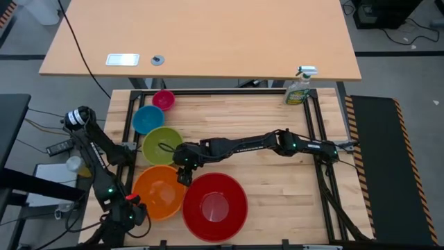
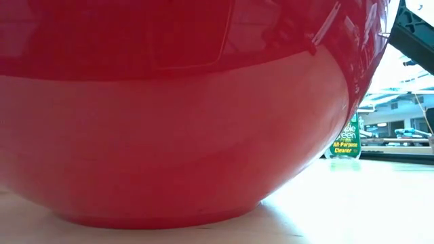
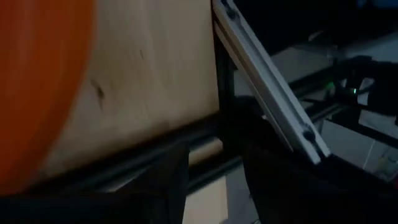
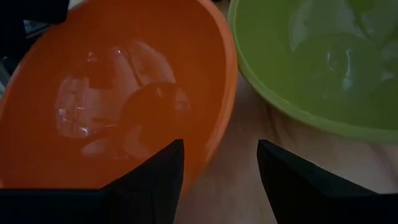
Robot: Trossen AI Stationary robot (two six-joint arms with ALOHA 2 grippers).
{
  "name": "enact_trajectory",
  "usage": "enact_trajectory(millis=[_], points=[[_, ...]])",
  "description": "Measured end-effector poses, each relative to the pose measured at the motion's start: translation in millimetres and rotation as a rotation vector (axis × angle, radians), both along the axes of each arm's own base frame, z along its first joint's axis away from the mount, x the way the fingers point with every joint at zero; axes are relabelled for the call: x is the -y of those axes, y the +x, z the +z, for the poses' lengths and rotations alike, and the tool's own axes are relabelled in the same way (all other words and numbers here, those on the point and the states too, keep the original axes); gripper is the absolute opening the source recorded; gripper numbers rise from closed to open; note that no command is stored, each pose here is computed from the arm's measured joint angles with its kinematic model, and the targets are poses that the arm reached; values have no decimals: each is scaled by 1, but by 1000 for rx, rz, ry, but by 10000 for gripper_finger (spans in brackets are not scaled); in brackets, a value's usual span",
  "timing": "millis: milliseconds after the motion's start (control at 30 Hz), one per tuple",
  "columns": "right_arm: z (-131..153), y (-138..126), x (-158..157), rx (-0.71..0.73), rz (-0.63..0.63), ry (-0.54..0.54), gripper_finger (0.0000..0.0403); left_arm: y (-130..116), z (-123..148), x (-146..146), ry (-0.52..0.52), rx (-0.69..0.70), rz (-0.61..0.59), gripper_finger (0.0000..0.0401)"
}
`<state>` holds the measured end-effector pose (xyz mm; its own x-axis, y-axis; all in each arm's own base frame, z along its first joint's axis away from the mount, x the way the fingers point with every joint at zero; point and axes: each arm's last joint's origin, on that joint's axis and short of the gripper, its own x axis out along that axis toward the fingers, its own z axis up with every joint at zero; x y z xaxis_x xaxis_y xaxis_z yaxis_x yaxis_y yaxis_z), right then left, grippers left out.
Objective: Nest bowls inside each other
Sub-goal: Stack the orange bowl on the red bowl
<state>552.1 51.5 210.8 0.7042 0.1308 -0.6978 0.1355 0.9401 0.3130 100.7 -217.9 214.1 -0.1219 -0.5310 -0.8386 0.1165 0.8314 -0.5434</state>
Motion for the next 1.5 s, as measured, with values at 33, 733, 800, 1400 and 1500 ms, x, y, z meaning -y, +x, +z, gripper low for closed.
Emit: enact_trajectory(millis=[33, 733, 800, 1400, 1500], points=[[0, 0, 0, 2, -1, -3, 210, 2, 0, -1, 5, 11, 6, 155], [-24, -7, -3, -112, 7, -1, 172, 8, -6, -15, 207, 225, -29, 155], [-25, -7, -2, -115, 7, -3, 153, 7, -5, -14, 192, 200, -31, 155], [-23, -6, 0, -93, 76, -20, 25, 16, 92, -7, 277, 526, -65, 155], [-23, -7, 1, -98, 63, -49, 38, 16, 89, -7, 295, 516, -58, 155]])
